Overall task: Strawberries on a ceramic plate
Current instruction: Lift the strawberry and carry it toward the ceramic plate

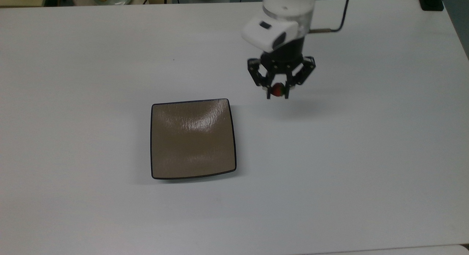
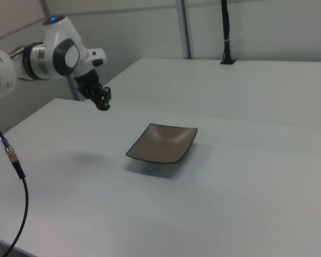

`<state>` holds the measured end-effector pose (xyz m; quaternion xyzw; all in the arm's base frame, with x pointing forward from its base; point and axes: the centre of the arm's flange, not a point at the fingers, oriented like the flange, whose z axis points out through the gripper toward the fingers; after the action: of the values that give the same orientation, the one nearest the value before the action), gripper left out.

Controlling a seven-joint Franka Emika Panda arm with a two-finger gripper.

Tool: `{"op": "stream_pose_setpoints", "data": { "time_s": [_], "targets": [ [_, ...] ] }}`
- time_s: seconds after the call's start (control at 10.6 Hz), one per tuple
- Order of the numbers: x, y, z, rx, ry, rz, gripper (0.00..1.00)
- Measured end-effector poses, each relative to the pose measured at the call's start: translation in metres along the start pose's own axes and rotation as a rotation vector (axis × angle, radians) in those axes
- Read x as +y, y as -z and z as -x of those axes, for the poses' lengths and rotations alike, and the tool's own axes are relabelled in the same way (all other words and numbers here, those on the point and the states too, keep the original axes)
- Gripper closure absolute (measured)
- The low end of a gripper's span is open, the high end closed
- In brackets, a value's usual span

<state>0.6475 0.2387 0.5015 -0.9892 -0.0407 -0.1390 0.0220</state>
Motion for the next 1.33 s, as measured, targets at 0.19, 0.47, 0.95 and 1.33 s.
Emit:
{"op": "stream_pose_setpoints", "data": {
  "time_s": [0.19, 0.47, 0.95, 1.33],
  "targets": [
    [0.034, 0.031, -0.002, -0.019, -0.017, -0.015, 0.63],
    [0.091, 0.063, 0.000, -0.062, 0.053, -0.061, 0.63],
    [0.165, 0.058, 0.000, -0.080, 0.161, -0.050, 0.63],
    [0.207, 0.011, -0.002, -0.096, 0.131, -0.034, 0.63]
  ]
}}
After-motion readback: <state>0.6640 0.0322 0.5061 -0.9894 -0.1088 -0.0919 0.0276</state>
